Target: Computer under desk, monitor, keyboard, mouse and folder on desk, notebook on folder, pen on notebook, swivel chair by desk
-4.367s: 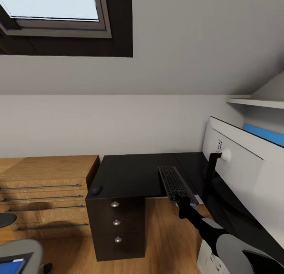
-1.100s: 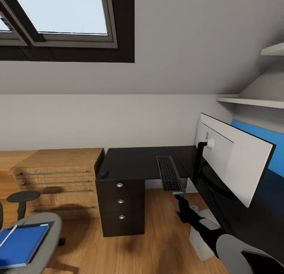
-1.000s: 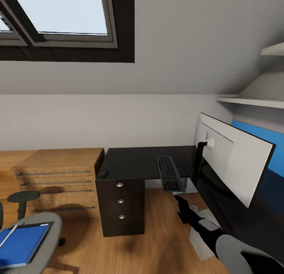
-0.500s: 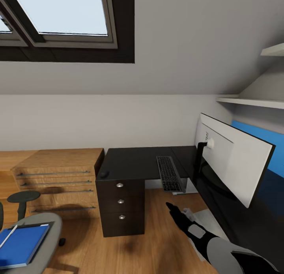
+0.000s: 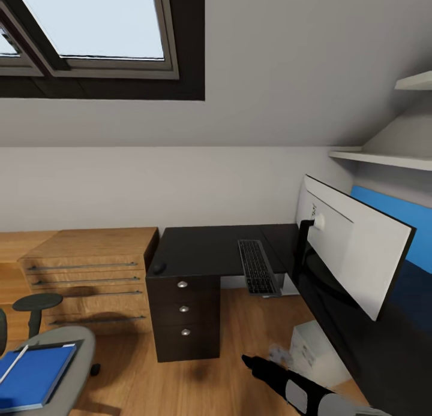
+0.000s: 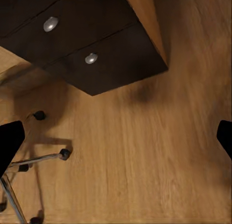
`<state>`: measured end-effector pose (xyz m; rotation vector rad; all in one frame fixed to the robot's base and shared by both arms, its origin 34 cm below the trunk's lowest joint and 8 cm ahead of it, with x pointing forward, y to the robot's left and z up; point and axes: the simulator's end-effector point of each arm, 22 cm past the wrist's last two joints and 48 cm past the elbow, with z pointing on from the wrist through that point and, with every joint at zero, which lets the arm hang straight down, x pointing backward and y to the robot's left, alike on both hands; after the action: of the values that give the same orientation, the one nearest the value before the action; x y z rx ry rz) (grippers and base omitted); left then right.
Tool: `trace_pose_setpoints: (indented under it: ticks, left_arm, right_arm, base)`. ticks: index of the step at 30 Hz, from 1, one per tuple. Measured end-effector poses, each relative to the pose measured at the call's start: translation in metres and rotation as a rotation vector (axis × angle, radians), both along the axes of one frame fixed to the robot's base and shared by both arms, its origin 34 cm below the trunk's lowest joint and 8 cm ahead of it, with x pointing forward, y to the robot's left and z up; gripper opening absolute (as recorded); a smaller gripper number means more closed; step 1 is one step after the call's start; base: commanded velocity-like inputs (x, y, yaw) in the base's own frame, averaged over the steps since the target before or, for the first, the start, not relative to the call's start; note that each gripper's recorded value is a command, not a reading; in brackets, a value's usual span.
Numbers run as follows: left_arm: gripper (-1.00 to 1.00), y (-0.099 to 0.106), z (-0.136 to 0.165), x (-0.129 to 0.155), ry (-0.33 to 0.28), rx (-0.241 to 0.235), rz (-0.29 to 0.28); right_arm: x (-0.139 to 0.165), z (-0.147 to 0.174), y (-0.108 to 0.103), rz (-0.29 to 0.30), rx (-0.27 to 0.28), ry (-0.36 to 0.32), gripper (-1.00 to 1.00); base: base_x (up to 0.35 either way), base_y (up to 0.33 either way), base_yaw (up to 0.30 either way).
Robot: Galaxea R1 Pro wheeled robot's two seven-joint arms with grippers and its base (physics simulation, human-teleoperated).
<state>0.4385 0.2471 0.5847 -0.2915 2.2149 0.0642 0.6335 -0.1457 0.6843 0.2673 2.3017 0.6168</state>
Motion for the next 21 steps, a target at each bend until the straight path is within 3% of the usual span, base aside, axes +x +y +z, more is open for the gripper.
trace_pose_setpoints:
  ticks: [4,10,15,21]
  left_arm:
    - [1.0,0.0,0.006,0.0,0.001,0.0,0.001]
    - [1.0,-0.001,0.015,-0.001,0.001,-0.001,0.002]
    - [1.0,-0.001,0.022,-0.002,0.003,-0.001,0.003]
    - [1.0,0.0,0.03,-0.002,0.003,0.0,0.007]
  right_arm:
    - [-0.014,-0.011,-0.012,0.013,-0.105,-0.013,1.0]
    - [-0.047,-0.034,-0.041,-0.046,-0.233,0.016,1.0]
    - [-0.065,-0.041,-0.06,-0.078,-0.289,0.042,1.0]
    - [-0.093,-0.051,-0.072,-0.088,-0.32,0.08,1.0]
  base:
    - [0.0,0.0,0.0]
    - [0.0,0.0,0.0]
    - [0.0,0.0,0.0]
    - [0.0,0.0,0.0]
